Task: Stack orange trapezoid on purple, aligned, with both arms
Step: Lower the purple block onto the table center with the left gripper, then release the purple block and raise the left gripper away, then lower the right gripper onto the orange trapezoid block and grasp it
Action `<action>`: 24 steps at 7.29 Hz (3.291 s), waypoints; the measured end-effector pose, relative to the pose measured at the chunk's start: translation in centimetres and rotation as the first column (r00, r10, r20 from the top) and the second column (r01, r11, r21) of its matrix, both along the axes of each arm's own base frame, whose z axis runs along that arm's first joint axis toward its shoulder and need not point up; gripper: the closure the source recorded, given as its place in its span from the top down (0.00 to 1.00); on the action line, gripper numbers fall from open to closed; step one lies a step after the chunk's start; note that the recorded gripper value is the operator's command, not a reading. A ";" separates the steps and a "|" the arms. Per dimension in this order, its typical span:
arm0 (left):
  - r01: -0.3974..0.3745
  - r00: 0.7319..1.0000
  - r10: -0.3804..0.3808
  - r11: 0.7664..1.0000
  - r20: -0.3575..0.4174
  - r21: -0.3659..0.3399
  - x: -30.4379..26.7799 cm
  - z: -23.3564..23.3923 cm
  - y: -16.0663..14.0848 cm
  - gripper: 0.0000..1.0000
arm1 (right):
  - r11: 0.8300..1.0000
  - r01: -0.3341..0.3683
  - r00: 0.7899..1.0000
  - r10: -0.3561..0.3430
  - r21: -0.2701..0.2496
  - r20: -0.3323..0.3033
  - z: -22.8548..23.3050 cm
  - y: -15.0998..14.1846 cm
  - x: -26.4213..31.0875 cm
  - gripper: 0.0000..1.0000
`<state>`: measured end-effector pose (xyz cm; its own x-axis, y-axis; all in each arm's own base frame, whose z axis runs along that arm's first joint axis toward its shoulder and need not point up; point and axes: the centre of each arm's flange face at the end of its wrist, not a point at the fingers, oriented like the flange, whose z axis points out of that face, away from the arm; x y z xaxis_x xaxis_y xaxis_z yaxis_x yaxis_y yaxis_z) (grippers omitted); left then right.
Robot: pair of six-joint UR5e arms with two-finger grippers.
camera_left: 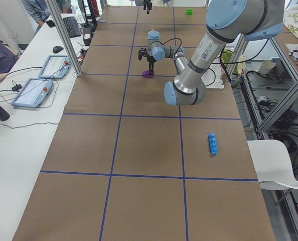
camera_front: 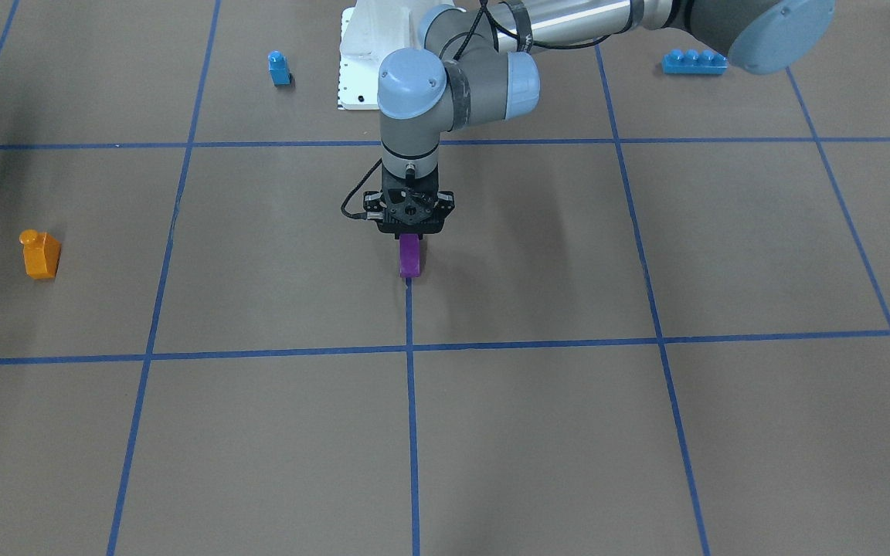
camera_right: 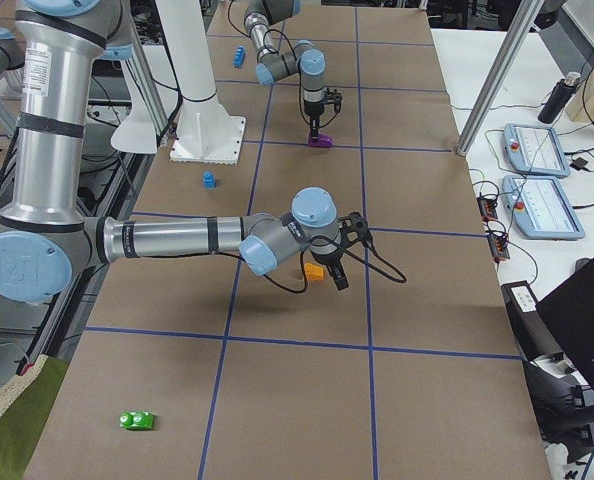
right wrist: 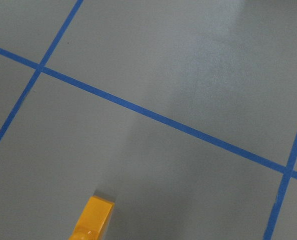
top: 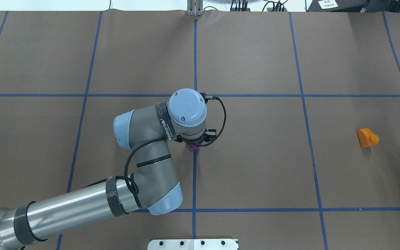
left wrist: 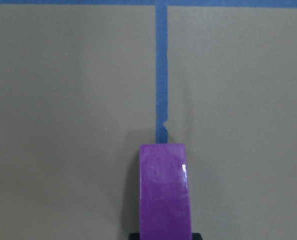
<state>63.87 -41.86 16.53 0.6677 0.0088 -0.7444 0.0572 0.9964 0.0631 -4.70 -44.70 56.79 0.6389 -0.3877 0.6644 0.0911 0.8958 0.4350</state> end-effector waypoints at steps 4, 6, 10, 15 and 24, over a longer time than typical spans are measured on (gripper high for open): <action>-0.004 1.000 0.004 1.000 0.001 0.003 0.1 0.0 0.0 0.43 | 1.000 0.001 1.000 -0.001 -0.001 0.003 0.0 0.0 0.0 1.00; -0.006 1.000 0.006 1.000 0.000 0.004 0.1 0.0 0.1 0.73 | 1.000 0.001 1.000 -0.001 -0.002 0.003 0.0 0.1 0.0 1.00; -0.003 1.000 0.003 1.000 -0.007 0.009 -0.2 -0.4 0.1 1.00 | 1.000 0.002 1.000 -0.002 -0.003 0.003 0.1 0.1 0.0 1.00; -0.123 0.992 0.124 0.959 0.012 0.257 -18.6 1.1 0.7 1.00 | 0.994 -0.037 0.999 0.041 -0.098 0.033 -0.2 1.3 -1.3 0.99; -0.251 0.967 0.225 0.912 0.115 0.325 -35.7 9.8 -2.9 1.00 | 0.956 -0.183 0.983 0.173 -0.231 -0.065 3.1 4.3 -18.5 0.84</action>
